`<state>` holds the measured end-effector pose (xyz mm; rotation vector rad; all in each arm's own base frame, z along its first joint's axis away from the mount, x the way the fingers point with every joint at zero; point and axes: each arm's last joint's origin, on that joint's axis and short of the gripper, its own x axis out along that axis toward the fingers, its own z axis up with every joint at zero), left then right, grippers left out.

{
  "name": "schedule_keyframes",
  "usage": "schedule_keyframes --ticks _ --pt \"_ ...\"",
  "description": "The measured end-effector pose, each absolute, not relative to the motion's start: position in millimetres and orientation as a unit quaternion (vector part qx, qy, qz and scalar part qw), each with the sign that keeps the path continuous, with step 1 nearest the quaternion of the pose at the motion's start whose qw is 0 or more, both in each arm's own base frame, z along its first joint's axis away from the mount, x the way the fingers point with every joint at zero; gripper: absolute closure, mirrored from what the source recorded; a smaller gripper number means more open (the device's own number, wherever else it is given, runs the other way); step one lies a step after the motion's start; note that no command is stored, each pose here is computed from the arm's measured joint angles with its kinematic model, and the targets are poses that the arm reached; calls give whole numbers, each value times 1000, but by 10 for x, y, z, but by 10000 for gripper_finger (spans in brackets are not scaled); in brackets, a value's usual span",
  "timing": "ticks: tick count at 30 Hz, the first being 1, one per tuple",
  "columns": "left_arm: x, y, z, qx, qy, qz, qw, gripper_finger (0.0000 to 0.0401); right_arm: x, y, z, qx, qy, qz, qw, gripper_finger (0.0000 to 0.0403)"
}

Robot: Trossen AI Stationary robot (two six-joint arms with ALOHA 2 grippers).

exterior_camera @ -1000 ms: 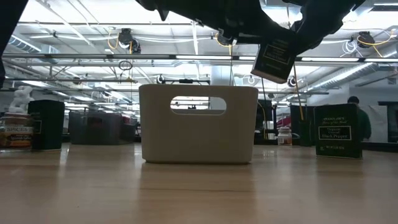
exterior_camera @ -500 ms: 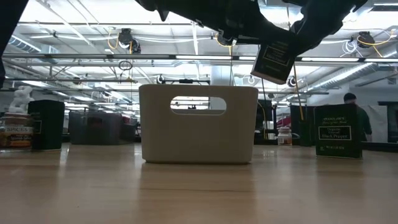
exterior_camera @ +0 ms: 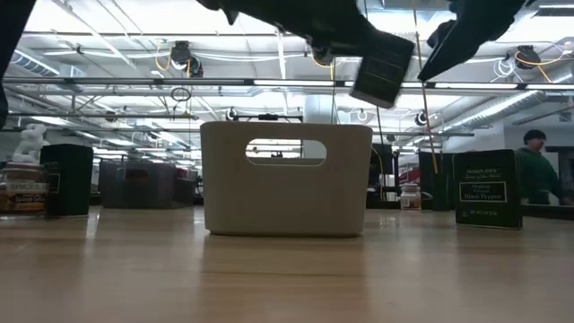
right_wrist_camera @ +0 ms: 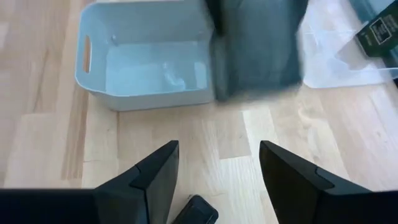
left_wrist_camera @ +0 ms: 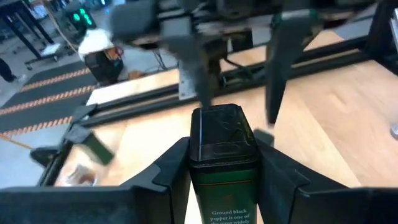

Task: Sort spices by type
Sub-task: Put the black seasoning can into the transparent bin

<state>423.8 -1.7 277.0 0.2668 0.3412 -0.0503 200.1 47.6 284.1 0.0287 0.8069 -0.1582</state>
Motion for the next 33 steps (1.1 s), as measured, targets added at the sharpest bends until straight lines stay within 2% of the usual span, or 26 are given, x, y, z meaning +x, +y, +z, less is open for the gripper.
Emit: schedule_keyframes --ticks 8,12,22,28,33 --pt "3921 692 3089 118 180 -8 976 259 1899 453 2861 10 380 -92 921 198" --pt "3750 1186 3060 108 204 -9 973 259 1887 460 2773 4 389 -96 916 198" --pt "3310 2307 2821 73 212 15 974 259 1868 450 2579 -6 395 -124 910 197" --pt "3273 2616 2416 33 254 30 966 259 1881 459 2590 -2 387 -120 914 197" --pt "3291 2699 2231 38 269 27 962 259 1880 460 2590 -1 387 -120 914 197"
